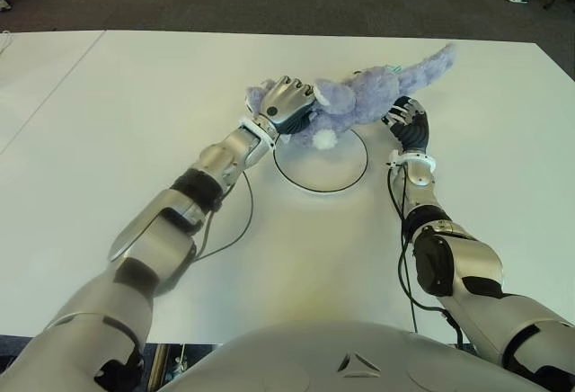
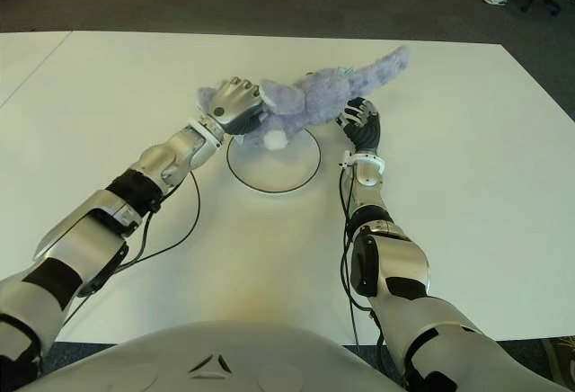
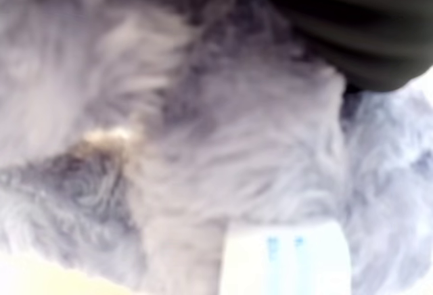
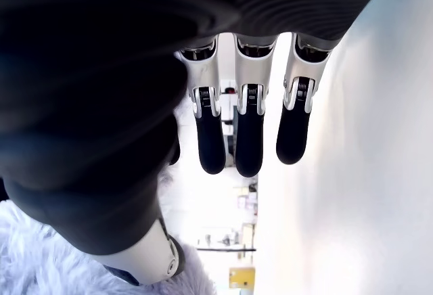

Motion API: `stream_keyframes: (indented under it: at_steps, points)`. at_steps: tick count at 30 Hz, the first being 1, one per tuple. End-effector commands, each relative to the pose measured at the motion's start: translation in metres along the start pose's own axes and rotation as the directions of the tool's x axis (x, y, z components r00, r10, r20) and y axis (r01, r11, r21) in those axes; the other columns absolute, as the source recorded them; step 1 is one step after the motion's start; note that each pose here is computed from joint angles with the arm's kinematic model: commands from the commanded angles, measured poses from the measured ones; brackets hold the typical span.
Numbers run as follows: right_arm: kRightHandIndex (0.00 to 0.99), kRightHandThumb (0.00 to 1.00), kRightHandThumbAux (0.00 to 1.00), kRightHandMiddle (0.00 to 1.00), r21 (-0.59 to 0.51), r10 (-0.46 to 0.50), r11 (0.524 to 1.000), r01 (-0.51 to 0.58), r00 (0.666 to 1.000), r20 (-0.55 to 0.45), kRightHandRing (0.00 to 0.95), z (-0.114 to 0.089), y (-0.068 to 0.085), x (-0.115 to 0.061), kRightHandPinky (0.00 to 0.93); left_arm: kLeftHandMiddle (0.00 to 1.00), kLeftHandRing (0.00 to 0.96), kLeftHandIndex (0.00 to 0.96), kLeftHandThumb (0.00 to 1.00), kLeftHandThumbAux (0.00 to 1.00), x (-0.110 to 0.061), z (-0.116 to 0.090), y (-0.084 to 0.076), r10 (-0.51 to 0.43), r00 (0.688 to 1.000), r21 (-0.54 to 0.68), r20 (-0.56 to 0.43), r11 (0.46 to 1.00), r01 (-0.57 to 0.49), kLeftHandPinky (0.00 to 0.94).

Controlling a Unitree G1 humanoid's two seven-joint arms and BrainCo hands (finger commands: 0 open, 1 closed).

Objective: Put the doll into the plate.

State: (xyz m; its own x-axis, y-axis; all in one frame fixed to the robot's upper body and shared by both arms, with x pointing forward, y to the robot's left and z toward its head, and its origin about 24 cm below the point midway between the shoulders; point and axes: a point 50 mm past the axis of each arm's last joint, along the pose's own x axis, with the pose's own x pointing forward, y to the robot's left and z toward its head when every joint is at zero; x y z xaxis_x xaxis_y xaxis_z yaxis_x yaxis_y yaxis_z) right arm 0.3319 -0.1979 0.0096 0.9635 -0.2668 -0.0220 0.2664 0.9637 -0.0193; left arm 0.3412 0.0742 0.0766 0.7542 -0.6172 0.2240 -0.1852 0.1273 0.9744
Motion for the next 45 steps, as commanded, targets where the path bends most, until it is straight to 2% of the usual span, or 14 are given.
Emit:
stream_keyframes:
  at_steps: [1,5,11,23,27,36,45]
  points:
    - [0.238,0.309,0.883,0.27,0.004,-0.01,1.0,0.014,0.871,-0.492,0.269,-0.108,-0.002,-0.088,0.271,0.55,0.81,0.401,0.848,0.666,-0.025,0.009,-0.039,-0.11,0.993,-0.084,-0.032,0.991,0.107,0.843]
    - [0.242,0.311,0.888,0.273,0.016,-0.009,1.0,0.02,0.872,-0.49,0.27,-0.108,-0.002,-0.089,0.277,0.552,0.815,0.401,0.848,0.667,-0.027,0.01,-0.043,-0.119,0.992,-0.085,-0.033,0.99,0.116,0.848]
    - [0.26,0.373,0.897,0.28,0.031,-0.007,0.999,0.026,0.875,-0.484,0.273,-0.108,0.0,-0.089,0.282,0.554,0.829,0.402,0.848,0.667,-0.028,0.013,-0.049,-0.145,0.989,-0.058,-0.023,0.988,0.144,0.851]
    - [0.248,0.35,0.888,0.279,0.03,-0.008,0.999,0.025,0.874,-0.486,0.279,-0.108,0.001,-0.09,0.29,0.55,0.818,0.4,0.849,0.668,-0.037,0.013,-0.052,-0.135,0.991,-0.05,-0.022,0.99,0.134,0.829]
    - [0.247,0.332,0.892,0.274,0.032,-0.008,0.999,0.027,0.873,-0.488,0.269,-0.109,0.002,-0.091,0.268,0.547,0.81,0.399,0.849,0.667,-0.044,0.014,-0.05,-0.142,0.99,-0.056,-0.023,0.988,0.141,0.816]
    - [0.25,0.331,0.887,0.279,0.028,-0.011,0.999,0.029,0.874,-0.486,0.277,-0.108,0.002,-0.091,0.292,0.547,0.805,0.399,0.848,0.667,-0.057,0.017,-0.045,-0.145,0.989,-0.052,-0.025,0.988,0.143,0.831]
    - [0.247,0.316,0.887,0.272,0.016,-0.01,1.0,0.021,0.87,-0.493,0.273,-0.109,0.002,-0.091,0.277,0.55,0.814,0.4,0.849,0.667,-0.07,0.024,-0.04,-0.163,0.987,-0.045,-0.014,0.986,0.162,0.839]
